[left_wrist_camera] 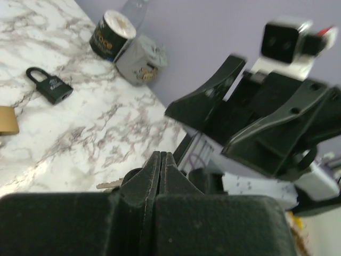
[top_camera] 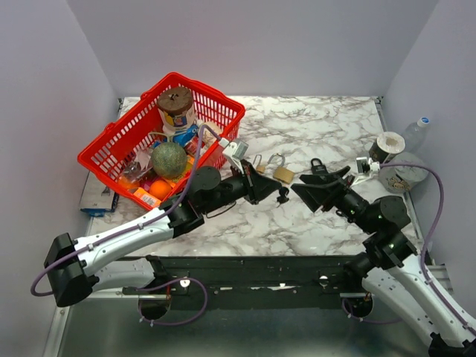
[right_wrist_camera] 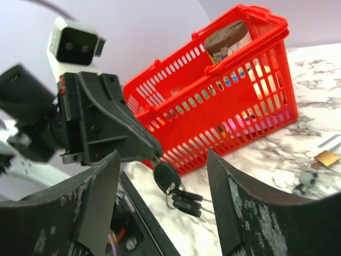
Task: Unlock with the key
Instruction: Pick up the key from the center of the board.
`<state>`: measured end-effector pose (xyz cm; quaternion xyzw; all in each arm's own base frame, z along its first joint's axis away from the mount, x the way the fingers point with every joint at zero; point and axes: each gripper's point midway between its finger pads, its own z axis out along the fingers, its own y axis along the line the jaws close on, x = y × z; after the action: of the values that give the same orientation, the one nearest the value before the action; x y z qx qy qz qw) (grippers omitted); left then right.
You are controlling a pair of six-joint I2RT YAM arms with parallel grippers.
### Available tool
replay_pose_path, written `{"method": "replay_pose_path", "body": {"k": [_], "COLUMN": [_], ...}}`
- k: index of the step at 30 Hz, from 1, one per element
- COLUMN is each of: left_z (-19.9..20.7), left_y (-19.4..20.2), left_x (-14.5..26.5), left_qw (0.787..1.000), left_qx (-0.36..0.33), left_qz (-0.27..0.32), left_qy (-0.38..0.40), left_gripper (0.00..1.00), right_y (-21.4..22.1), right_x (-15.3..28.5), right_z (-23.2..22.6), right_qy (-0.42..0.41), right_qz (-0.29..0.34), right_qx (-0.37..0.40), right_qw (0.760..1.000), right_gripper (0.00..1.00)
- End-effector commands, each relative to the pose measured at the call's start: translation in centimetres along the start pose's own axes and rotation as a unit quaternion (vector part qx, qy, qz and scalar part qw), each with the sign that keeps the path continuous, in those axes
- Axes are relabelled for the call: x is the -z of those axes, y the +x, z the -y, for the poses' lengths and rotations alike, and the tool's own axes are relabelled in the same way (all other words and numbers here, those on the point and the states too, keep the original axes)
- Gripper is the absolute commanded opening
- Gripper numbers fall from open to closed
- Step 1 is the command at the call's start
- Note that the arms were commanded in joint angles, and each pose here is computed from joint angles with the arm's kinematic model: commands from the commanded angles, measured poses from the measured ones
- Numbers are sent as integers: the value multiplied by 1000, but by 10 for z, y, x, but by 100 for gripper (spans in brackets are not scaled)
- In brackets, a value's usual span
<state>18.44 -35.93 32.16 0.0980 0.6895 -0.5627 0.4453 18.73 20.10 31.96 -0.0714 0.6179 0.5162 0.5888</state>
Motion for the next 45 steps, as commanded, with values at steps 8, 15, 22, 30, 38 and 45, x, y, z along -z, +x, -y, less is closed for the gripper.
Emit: {"method": "replay_pose_path", "body": {"k": [8,15,22,30,38,45], "left_z": [39,46,45,44,42,41], "left_y": [46,55,58,61,63,64], "left_x": [55,62,58,52,47,41], "left_qw": [961,951,947,946,946,947], "left_qx": [-134,-124,-123,-118,-117,-118], "left_qz": [-185,-211,-229,-233,-237,-233], "left_qy": [158,187,187,190,189,189], "left_gripper": [0,0,0,0,0,0], "right_y": [71,83,82,92,96,103], "right_x": [48,53,51,49,47,49], "right_z": [-48,-48,-54,-48,-45,-41], "right_qy": [-127,-140,-166,-167,-167,-168], "right_qz": [-282,-307,-291,-289,-284,-293], "right_qx": [16,2,-8,-22,-28,-34], "right_qw": [951,941,942,943,944,941], "right_gripper": [70,63,54,49,41,39]}}
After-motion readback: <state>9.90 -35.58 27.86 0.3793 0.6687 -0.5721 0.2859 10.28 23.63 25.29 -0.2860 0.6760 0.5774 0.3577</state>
